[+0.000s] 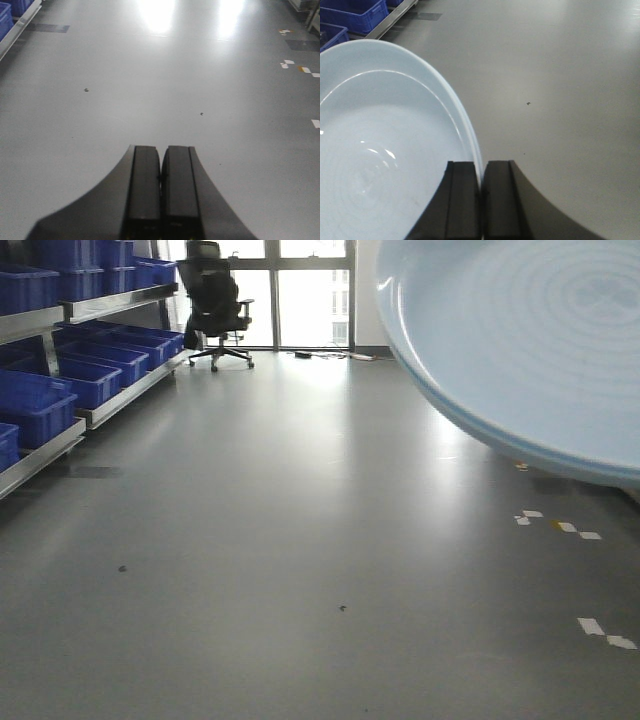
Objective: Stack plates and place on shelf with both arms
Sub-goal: 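Carry the pale blue plate stack in the right gripper toward the bin shelf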
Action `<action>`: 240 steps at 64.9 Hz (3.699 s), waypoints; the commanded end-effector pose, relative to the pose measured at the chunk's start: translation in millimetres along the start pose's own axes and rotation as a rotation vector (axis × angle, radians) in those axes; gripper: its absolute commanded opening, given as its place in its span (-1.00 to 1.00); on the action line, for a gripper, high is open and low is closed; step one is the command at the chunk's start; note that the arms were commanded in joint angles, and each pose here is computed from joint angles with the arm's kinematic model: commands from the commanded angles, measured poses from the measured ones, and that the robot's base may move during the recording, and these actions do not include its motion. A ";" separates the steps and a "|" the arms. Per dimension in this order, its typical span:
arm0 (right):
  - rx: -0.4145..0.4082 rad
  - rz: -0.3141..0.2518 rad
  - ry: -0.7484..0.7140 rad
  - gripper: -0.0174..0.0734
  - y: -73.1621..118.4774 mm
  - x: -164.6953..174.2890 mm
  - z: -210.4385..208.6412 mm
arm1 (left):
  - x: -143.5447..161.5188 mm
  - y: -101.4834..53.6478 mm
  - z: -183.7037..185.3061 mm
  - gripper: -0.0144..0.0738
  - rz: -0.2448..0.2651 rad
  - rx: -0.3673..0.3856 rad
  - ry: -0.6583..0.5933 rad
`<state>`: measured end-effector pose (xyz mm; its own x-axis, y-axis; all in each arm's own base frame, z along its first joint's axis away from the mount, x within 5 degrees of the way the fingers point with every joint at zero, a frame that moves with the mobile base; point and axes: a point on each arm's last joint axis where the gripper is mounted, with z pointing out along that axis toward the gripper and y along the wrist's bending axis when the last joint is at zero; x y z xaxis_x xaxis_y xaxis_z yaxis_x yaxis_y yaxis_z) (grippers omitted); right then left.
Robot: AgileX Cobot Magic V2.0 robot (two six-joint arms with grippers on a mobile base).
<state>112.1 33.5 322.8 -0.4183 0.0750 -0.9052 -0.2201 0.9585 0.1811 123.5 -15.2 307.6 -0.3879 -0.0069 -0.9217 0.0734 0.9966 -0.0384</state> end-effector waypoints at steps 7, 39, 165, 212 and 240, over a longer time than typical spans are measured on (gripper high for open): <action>-0.016 0.006 -0.127 -0.58 2.5 -17.8 -5.5 | -16.7 -2.5 -4.9 -0.48 -0.006 0.025 -0.112; -0.016 0.006 -0.127 -0.58 2.5 -17.8 -5.5 | -16.7 -2.5 -4.9 -0.48 -0.006 0.025 -0.112; -0.015 0.006 -0.121 -0.58 2.5 -17.2 -5.4 | -16.7 -2.5 -4.9 -0.48 -0.006 0.025 -0.112; -0.015 0.006 -0.120 -0.58 2.5 -17.1 -5.4 | -16.7 -2.5 -4.9 -0.48 -0.006 0.025 -0.112; -0.015 0.006 -0.120 -0.58 2.5 -17.1 -5.4 | -16.7 -2.5 -4.9 -0.48 -0.006 0.025 -0.112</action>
<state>111.9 33.5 322.3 -0.4231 0.0735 -0.9031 -0.2196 0.9587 0.1809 123.6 -15.2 307.8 -0.3863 -0.0071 -0.9224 0.0739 0.9965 -0.0386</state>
